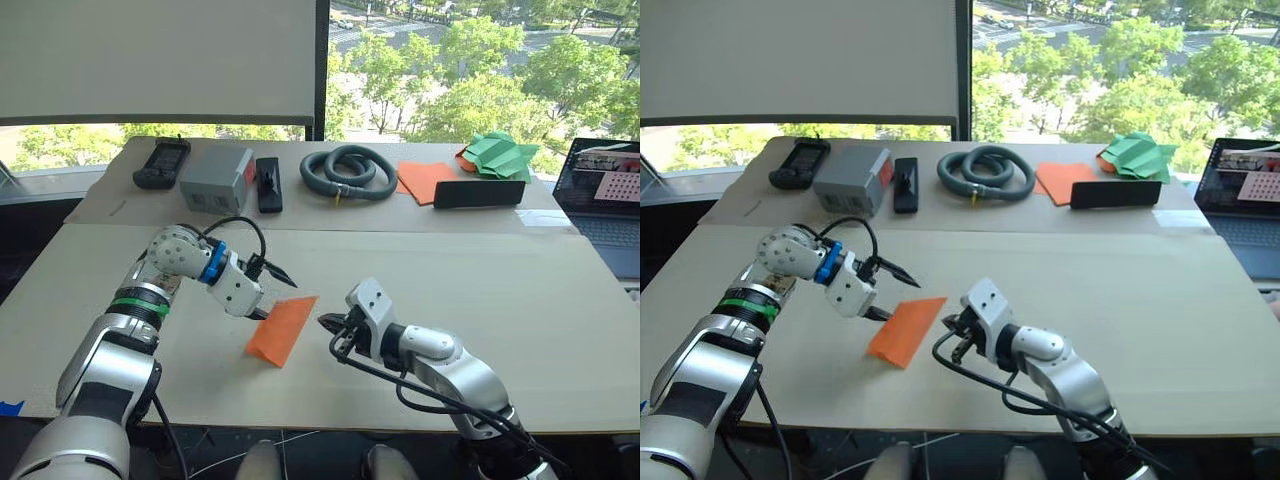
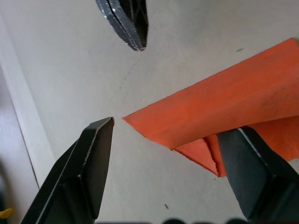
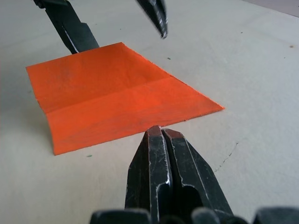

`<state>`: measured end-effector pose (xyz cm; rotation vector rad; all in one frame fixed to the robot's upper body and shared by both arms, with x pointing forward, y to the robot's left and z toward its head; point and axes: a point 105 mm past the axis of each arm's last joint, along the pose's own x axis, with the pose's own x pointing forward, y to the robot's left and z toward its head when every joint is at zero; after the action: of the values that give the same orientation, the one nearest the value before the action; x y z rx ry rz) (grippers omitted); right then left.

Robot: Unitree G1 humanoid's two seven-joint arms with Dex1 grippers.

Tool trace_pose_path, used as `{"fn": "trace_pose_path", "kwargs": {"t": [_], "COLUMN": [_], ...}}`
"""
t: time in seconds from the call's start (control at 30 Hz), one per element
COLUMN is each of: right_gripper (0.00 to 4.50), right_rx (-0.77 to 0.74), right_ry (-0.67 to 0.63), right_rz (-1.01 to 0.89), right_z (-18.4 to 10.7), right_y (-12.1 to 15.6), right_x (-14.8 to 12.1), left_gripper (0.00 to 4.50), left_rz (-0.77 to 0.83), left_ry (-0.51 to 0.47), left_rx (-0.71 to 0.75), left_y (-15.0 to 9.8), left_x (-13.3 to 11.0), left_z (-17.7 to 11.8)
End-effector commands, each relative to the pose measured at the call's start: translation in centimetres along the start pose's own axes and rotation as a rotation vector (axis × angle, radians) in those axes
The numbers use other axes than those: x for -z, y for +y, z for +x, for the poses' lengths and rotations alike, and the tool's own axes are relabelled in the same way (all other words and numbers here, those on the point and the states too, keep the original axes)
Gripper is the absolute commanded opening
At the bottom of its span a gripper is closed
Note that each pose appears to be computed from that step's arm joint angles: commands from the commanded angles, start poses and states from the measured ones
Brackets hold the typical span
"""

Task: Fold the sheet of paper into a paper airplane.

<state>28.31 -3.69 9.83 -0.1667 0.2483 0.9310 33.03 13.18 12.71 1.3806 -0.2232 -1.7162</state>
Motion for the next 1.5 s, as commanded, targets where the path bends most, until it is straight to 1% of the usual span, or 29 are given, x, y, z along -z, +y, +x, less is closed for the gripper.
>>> {"fn": "trace_pose_path", "kwargs": {"t": [0.03,0.13,0.23,0.27,0.33,0.4,0.47,0.5,0.53,0.57,0.6,0.63,0.73,0.87,0.97,1.0,1.03,1.13,1.27,1.33,1.4,1.5], "right_gripper": [0.0,0.0,0.0,0.0,0.0,0.0,0.0,0.0,0.0,0.0,0.0,0.0,0.0,0.0,0.0,0.47,0.63,1.61,2.96,3.65,3.65,3.65], "right_rx": [0.027,0.035,0.047,0.058,0.074,0.108,0.169,0.206,0.241,0.253,0.258,0.257,0.252,0.225,0.196,0.187,0.178,0.115,-0.025,-0.054,-0.032,0.068], "right_ry": [-0.045,-0.044,-0.045,-0.045,-0.044,-0.053,-0.075,-0.091,-0.106,-0.116,-0.122,-0.124,-0.123,-0.096,-0.105,-0.108,-0.112,-0.111,-0.124,-0.091,-0.052,-0.014], "right_rz": [-0.018,-0.015,-0.012,-0.01,-0.007,-0.007,-0.006,-0.006,-0.011,-0.015,-0.021,-0.025,-0.029,-0.056,-0.068,-0.071,-0.075,-0.132,-0.22,-0.282,-0.334,-0.381], "right_z": [-0.1,-0.2,-0.4,-0.6,-0.8,-1.3,-2.1,-2.7,-3.3,-3.7,-4.0,-4.1,-4.3,-4.3,-4.2,-4.2,-4.1,-4.2,-4.0,-3.6,-3.0,-2.0], "right_y": [-0.2,-0.3,-0.5,-0.8,-1.1,-1.7,-3.0,-3.8,-4.4,-4.7,-4.7,-4.6,-4.4,-3.8,-3.1,-2.9,-2.7,-1.5,1.5,2.2,2.0,0.6], "right_x": [-1.4,-1.4,-1.3,-1.3,-1.3,-1.5,-2.1,-2.6,-3.0,-3.3,-3.5,-3.6,-3.6,-3.3,-3.5,-3.6,-3.6,-3.8,-4.3,-3.7,-2.8,-1.7], "left_gripper": [2.35,1.32,0.26,0.04,0.04,0.04,0.04,0.04,0.04,0.04,0.04,0.04,0.04,0.04,0.83,1.23,1.51,2.53,2.54,2.54,2.54,2.54], "left_rz": [0.056,0.066,0.054,0.033,0.0,-0.121,-0.332,-0.467,-0.618,-0.768,-0.885,-0.96,-1.06,-1.141,-1.155,-1.16,-1.166,-1.158,-1.119,-1.122,-1.135,-1.156], "left_ry": [0.019,0.028,0.062,0.077,0.095,0.101,0.111,0.112,0.102,0.091,0.082,0.083,0.13,0.168,0.151,0.142,0.132,0.036,-0.015,-0.017,-0.014,0.047], "left_rx": [0.032,0.052,0.088,0.095,0.095,0.025,-0.053,-0.07,-0.092,-0.159,-0.202,-0.231,-0.248,-0.316,-0.301,-0.303,-0.309,-0.346,-0.405,-0.422,-0.432,-0.483], "left_y": [0.4,0.2,-0.6,-0.8,-1.1,-0.8,-0.3,-0.3,-0.1,0.6,0.8,0.9,-0.3,-0.5,-1.1,-1.0,-0.9,0.4,0.9,0.6,0.0,-1.0], "left_x": [0.0,0.2,0.7,1.0,1.3,1.9,2.5,2.5,2.0,1.6,1.0,0.5,-0.6,-0.8,-1.6,-1.8,-2.0,-3.2,-3.7,-3.6,-3.3,-1.8], "left_z": [-0.5,-0.4,-0.3,-0.5,-0.6,-0.6,-0.6,-0.7,-0.5,0.0,0.5,0.8,2.3,3.5,3.8,3.8,3.7,2.5,-0.2,-1.1,-2.0,-3.1]}}
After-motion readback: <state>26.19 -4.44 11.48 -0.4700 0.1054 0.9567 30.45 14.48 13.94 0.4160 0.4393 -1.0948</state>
